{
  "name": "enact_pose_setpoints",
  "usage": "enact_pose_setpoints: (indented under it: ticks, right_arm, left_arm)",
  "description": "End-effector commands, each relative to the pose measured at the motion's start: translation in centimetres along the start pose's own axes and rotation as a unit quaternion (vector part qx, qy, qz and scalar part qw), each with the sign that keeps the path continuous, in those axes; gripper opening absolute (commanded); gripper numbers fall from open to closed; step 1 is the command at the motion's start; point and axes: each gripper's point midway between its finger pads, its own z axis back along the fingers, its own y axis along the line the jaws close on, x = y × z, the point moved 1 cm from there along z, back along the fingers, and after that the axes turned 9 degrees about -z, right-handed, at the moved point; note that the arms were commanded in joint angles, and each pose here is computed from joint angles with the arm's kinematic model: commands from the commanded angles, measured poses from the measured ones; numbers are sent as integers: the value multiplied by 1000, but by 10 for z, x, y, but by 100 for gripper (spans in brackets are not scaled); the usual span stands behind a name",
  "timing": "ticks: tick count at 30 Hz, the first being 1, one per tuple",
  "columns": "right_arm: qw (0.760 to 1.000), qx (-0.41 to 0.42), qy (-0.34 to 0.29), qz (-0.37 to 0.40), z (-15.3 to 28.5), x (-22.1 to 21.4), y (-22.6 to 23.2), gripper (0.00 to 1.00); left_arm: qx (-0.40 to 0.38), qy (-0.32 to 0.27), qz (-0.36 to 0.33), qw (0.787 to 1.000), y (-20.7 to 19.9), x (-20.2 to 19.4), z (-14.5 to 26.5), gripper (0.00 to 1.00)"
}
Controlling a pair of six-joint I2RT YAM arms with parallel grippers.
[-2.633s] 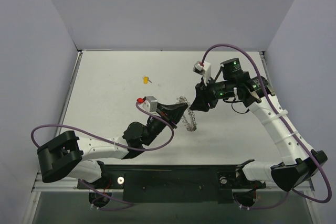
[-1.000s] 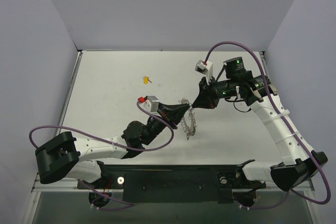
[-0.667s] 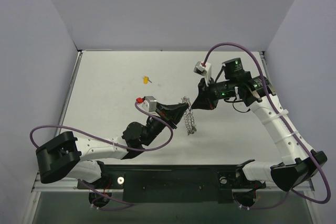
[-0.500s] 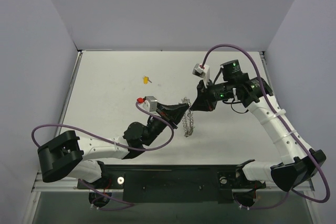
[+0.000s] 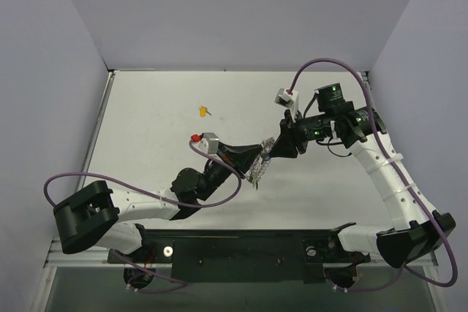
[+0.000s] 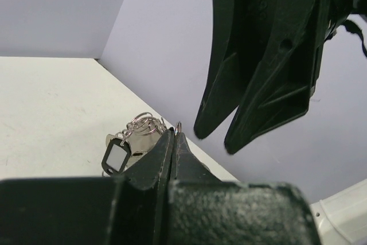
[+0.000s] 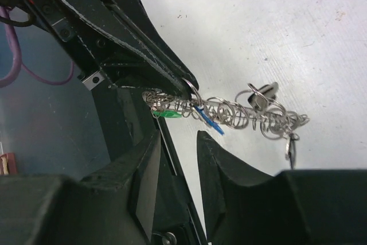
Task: Put the keys on the keyring
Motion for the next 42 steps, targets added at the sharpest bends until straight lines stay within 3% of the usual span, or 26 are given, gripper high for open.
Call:
enact_pose_setpoints:
  ticks: [1,12,17,22,29,42]
  right_arm:
    - [998,32,-32,34,28,12,22,31]
    - [996,57,-12,61,30,-4,29,41]
    - [983,118,22,141,29,-34,45,46]
    - [944,182,43,272,35,-61,58,51]
    - [915,231,63,325,38,-72,74,52]
    - [906,250,91,328,31,-76,76,48]
  left_arm:
    - [-75,-80,21,994,-26,52,2,0]
    - [-204,-61,-42,976,-47,53,18,0]
    - [-279,-61,-96,954,-65,56,32,0]
    - [-329,-26,-154,931,-75,53,39,0]
    - [-347,40,-211,913,-74,40,42,0]
    - [-351,21,-178,919,-74,34,42,0]
